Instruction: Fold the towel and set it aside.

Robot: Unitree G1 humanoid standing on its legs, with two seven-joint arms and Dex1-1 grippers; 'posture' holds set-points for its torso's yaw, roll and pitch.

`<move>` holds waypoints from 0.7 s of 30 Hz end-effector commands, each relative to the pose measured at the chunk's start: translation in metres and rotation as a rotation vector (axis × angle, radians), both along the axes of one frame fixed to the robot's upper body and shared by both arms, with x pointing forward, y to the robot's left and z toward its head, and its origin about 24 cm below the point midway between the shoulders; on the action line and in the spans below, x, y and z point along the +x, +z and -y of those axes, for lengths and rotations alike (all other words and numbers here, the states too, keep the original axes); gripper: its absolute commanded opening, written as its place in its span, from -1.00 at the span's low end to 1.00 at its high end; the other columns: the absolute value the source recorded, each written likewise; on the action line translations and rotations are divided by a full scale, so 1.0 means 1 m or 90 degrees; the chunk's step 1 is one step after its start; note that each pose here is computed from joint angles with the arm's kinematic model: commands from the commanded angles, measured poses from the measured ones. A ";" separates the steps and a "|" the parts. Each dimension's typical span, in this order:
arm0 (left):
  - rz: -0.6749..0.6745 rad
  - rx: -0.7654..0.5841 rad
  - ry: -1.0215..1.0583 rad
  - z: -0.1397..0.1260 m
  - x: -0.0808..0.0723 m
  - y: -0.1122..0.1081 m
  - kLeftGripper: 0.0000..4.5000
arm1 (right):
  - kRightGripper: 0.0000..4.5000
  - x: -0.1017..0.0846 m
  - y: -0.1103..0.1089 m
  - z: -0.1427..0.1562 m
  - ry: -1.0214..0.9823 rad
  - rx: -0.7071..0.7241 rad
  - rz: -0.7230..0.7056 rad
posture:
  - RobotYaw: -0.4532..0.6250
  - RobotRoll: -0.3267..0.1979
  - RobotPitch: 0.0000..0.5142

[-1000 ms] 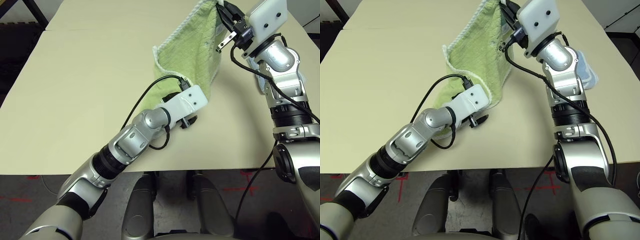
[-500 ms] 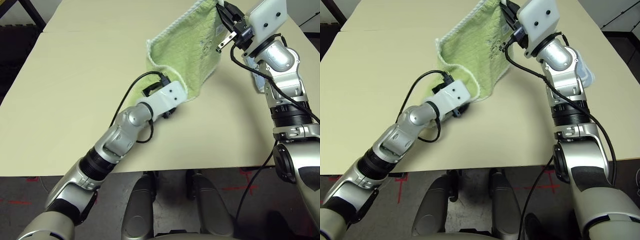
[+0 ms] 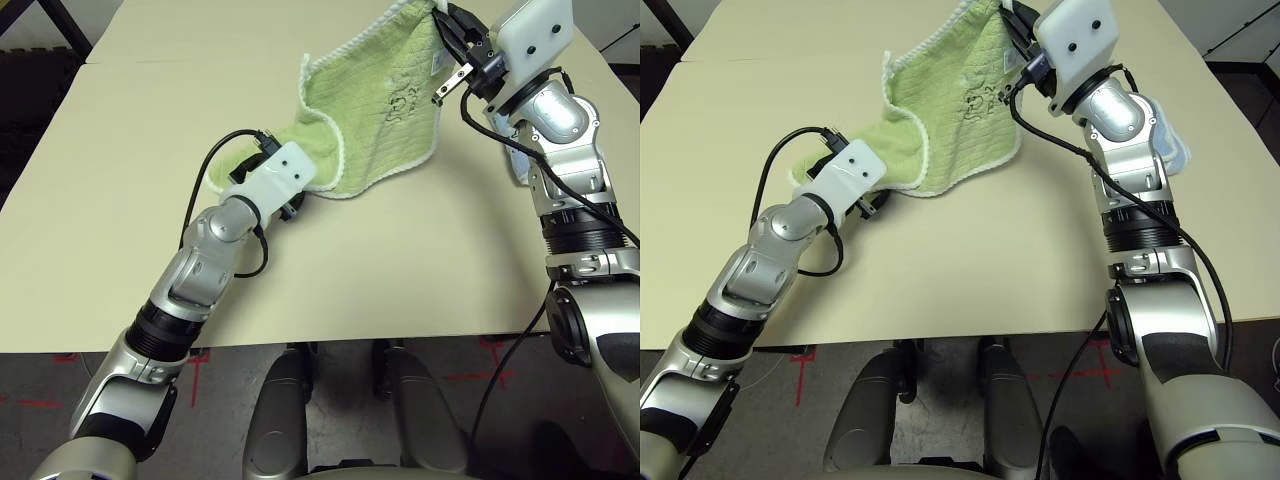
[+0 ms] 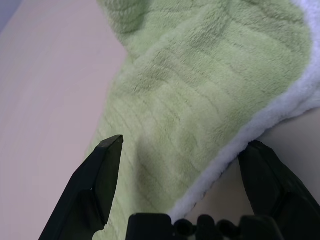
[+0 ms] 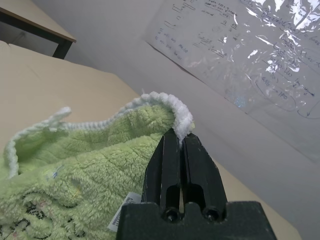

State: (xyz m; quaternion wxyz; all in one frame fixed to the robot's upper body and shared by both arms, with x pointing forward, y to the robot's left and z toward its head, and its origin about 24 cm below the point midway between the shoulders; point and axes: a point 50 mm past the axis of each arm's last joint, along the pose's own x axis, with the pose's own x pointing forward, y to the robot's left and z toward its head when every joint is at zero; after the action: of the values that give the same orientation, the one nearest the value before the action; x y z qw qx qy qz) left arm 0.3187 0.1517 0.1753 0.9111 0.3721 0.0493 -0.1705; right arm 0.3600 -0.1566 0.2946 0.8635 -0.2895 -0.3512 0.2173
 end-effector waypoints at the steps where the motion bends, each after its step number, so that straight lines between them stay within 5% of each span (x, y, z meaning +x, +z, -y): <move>1: -0.070 -0.048 -0.070 0.019 -0.012 -0.006 1.00 | -0.98 -0.002 0.000 0.003 0.000 0.002 0.000 | -0.11 0.25 0.18; 10: -0.042 -0.116 -0.135 0.046 -0.015 0.019 1.00 | -0.98 -0.002 -0.001 0.004 -0.003 0.001 0.000 | -0.12 0.25 0.17; 21: -0.017 -0.062 -0.140 0.048 -0.010 0.002 1.00 | -0.98 -0.002 -0.002 0.006 -0.009 0.003 0.000 | -0.14 0.25 0.15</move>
State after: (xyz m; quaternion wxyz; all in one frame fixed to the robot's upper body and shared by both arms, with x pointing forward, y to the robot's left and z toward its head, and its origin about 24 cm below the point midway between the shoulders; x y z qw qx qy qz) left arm 0.3088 0.1040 0.1873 0.9101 0.3140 0.0011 -0.2702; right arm 0.3601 -0.1586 0.2938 0.8647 -0.2914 -0.3478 0.2155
